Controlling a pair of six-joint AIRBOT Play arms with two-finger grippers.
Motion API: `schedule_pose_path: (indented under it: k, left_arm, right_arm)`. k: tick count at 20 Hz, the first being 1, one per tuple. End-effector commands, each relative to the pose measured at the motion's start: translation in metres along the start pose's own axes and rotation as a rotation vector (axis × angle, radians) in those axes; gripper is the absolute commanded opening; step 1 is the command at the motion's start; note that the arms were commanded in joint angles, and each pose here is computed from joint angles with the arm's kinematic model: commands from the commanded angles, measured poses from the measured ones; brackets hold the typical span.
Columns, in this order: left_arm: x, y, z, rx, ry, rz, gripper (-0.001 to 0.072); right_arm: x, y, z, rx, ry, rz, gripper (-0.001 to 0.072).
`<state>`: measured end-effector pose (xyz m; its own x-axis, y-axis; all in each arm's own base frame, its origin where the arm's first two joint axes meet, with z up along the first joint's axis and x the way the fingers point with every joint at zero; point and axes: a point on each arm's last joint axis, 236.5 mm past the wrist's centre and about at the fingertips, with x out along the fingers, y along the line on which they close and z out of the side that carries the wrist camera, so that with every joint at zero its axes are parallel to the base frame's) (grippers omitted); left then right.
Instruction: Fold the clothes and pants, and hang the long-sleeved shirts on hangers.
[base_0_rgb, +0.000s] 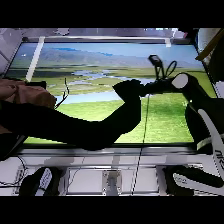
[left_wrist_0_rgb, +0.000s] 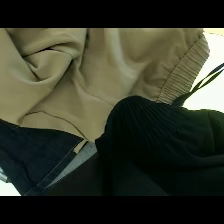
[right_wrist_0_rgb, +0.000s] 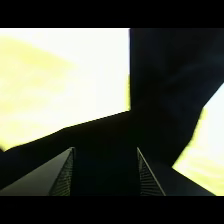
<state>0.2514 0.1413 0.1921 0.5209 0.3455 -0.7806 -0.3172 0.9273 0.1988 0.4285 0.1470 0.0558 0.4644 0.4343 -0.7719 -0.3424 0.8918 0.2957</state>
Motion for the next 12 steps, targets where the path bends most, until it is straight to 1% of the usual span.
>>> schedule_pose_path:
  k: [1,3,6,9,12]
  left_arm:
    - [0.000,0.005,-0.001,-0.027,0.003,0.011,0.0021]
    - [0.001,0.004,-0.001,-0.043,0.004,0.010,0.0021]
    - [0.001,0.004,-0.001,-0.042,0.004,0.010,0.0021]
    - [0.001,0.003,-0.001,-0.044,0.004,0.003,0.0021]
    - [0.007,-0.004,-0.007,-0.046,0.021,-0.023,0.0022]
  right_arm:
    - [0.026,-0.076,-0.004,0.293,0.002,-0.042,0.0438]
    - [0.064,-0.088,-0.019,0.407,0.041,0.000,0.0438]
    - [0.112,-0.093,-0.030,0.498,0.098,0.056,0.0438]
    - [0.140,-0.086,-0.016,0.488,0.130,0.124,0.0439]
    - [0.158,-0.076,0.001,0.449,0.140,0.159,0.0439]
